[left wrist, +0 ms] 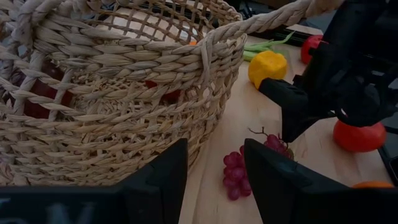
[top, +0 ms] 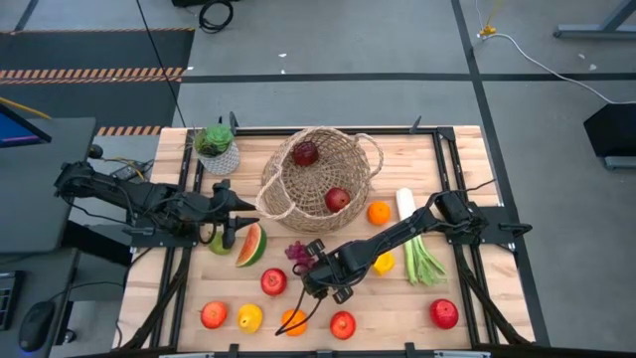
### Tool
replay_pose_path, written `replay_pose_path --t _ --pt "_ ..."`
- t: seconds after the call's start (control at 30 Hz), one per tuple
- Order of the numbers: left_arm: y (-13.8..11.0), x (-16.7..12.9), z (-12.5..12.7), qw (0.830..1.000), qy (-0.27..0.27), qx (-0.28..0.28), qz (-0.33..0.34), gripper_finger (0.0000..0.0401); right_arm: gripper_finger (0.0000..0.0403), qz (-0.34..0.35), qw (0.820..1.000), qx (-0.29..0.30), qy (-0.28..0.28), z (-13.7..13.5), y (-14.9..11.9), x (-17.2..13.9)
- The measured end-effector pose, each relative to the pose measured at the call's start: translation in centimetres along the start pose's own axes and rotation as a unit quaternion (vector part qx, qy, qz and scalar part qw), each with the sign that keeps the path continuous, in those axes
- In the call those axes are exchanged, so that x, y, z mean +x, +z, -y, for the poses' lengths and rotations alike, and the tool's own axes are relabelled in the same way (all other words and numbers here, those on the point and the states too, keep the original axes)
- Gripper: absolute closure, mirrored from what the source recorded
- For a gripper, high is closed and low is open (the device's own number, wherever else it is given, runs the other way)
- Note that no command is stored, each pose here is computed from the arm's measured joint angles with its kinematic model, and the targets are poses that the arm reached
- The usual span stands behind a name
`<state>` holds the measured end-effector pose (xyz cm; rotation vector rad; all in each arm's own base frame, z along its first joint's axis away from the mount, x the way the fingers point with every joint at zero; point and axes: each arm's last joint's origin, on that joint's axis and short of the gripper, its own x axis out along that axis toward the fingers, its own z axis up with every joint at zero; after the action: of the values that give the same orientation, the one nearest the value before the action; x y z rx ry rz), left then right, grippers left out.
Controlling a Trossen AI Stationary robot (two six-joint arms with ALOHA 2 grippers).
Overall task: Build produce basket
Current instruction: Put the grapes into the basket
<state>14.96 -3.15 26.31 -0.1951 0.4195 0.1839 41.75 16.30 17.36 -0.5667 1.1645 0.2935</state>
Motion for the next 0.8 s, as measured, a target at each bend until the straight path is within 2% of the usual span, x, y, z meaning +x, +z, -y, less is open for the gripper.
replay_pose_path --t 0.2,0.57,0.8 --pt "0.0 0.0 0.0 1.0 0.0 -0.003 0.0 0.0237 0.0344 0.004 1.0 0.002 -0.001 0.02 0.08 0.0" --pt "0.0 0.0 0.0 1.0 0.0 -0.011 0.0 0.0237 0.0262 0.011 0.999 0.031 0.0 0.04 0.21 0.0" --pt "-0.01 0.01 0.0 1.0 0.0 -0.011 -0.001 0.0237 0.0259 0.01 0.999 0.031 0.013 -0.18 0.16 0.6"
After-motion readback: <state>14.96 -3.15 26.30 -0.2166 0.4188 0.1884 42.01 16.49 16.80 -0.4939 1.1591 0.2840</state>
